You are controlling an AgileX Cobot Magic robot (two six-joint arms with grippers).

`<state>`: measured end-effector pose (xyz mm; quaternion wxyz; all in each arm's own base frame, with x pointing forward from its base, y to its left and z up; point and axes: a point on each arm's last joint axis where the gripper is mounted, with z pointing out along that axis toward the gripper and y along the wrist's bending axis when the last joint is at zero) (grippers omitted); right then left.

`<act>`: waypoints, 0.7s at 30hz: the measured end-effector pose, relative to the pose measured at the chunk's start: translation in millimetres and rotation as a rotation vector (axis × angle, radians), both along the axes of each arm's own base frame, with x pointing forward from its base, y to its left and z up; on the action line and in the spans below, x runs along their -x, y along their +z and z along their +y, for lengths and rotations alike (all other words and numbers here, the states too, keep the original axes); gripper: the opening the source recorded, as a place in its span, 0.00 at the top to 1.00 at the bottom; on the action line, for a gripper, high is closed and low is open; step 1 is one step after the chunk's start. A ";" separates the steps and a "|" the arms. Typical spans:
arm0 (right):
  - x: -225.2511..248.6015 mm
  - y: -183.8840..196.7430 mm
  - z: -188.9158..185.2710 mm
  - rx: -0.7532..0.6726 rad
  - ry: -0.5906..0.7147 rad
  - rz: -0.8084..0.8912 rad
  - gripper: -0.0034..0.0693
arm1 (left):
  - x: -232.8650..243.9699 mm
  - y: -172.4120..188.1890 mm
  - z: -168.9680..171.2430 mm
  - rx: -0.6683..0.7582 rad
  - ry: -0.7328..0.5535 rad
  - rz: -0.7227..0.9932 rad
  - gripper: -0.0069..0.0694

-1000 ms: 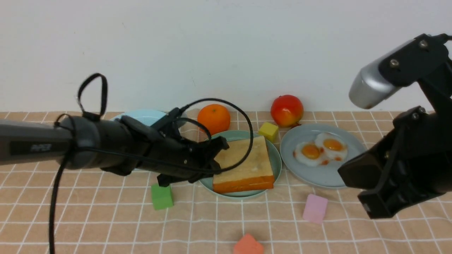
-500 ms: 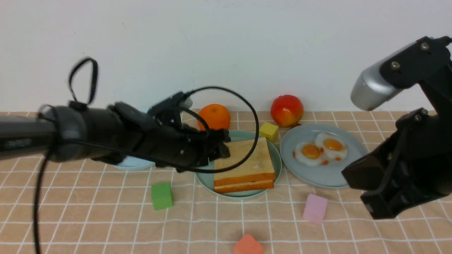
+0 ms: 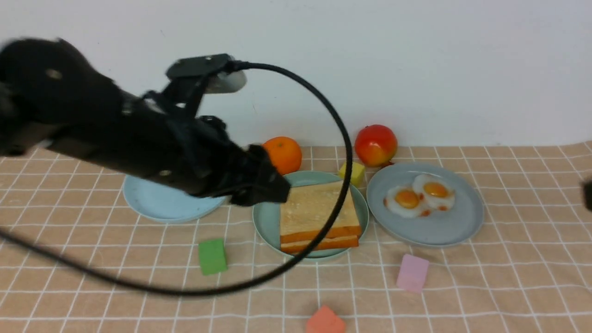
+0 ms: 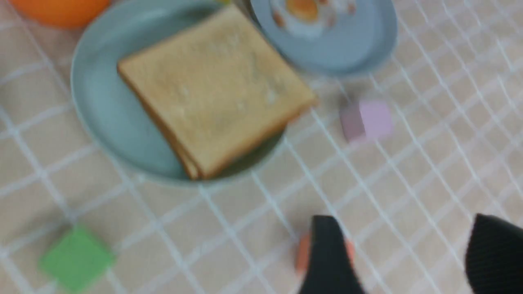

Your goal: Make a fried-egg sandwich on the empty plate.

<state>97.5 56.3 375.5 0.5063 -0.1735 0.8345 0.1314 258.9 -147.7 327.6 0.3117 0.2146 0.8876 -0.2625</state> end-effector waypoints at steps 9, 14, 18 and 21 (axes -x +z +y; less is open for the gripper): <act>66.4 -51.8 -51.7 -0.260 0.004 -0.210 0.85 | 99.3 45.4 35.1 0.071 -0.004 0.101 0.86; 85.1 -64.2 -68.1 -0.358 -0.014 -0.284 0.84 | 164.0 34.9 55.0 0.205 -0.002 0.123 0.93; 84.0 -66.9 -68.0 -0.347 -0.015 -0.282 0.84 | 193.9 13.6 66.8 0.277 0.043 0.134 0.93; 82.8 -67.0 -67.6 -0.337 -0.018 -0.279 0.84 | 208.9 6.9 74.0 0.325 0.068 0.095 0.93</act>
